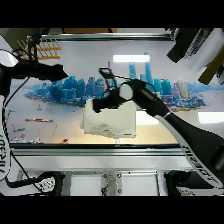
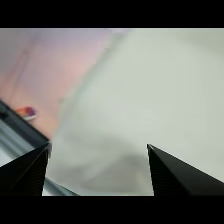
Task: Fold the clothes and pants, and hang the long-sleeved shirts on hangers.
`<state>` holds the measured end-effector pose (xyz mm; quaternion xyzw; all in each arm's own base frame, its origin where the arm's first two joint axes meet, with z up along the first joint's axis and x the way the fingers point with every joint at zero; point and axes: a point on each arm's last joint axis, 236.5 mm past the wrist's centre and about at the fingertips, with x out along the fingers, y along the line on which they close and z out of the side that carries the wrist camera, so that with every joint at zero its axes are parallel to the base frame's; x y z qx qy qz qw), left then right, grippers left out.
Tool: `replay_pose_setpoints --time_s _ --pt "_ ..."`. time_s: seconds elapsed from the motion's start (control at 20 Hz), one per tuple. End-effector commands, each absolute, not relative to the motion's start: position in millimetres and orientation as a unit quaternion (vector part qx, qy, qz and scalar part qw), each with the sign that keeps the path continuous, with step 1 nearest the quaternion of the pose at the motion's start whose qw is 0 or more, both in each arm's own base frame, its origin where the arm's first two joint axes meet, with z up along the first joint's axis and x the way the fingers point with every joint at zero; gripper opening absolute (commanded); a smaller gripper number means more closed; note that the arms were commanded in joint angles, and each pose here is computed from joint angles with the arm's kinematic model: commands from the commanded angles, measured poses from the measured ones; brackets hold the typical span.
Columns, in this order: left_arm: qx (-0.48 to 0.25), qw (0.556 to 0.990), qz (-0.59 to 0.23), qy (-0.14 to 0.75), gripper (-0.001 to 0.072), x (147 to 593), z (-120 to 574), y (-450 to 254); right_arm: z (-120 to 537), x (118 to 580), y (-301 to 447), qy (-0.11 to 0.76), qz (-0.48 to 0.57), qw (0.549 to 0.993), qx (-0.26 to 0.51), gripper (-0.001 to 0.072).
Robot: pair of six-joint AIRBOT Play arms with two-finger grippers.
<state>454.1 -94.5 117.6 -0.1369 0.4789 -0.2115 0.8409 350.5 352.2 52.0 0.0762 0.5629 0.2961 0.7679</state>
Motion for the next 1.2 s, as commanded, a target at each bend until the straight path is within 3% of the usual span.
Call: replay_pose_setpoints --time_s 0.0,0.15,0.4,0.7,0.95,1.0,1.1,1.15 --pt "-0.123 0.818 -0.229 0.513 0.0017 402.6 75.7 -116.4 10.2 340.7 228.9 0.622 0.186 0.755 0.092 0.0654" --pt "-0.113 0.802 -0.245 0.533 0.0017 368.7 48.6 -140.6 -33.4 320.8 150.2 0.663 0.099 0.722 0.171 0.0654" --pt "-0.095 0.789 -0.267 0.545 0.0017 337.5 25.6 -169.3 -69.6 326.3 150.7 0.637 0.135 0.687 0.323 0.066" --pt "-0.088 0.786 -0.277 0.546 0.0017 333.7 25.9 -176.9 -90.4 340.5 207.8 0.626 0.201 0.644 0.39 0.0653" --pt "-0.088 0.786 -0.277 0.546 0.0016 333.7 25.9 -177.0 -88.7 344.9 254.6 0.634 0.246 0.64 0.358 0.0646" --pt "-0.088 0.786 -0.277 0.546 0.0017 333.5 25.9 -177.1 -85.6 347.9 261.5 0.63 0.252 0.644 0.354 0.0516" --pt "-0.088 0.785 -0.277 0.546 0.0017 333.2 25.8 -177.1 -81.2 351.8 269.6 0.617 0.273 0.659 0.333 0.0023" --pt "-0.088 0.785 -0.277 0.547 0.0016 333.1 25.8 -177.1 -78.7 352.6 270.2 0.613 0.281 0.663 0.326 0.0014"
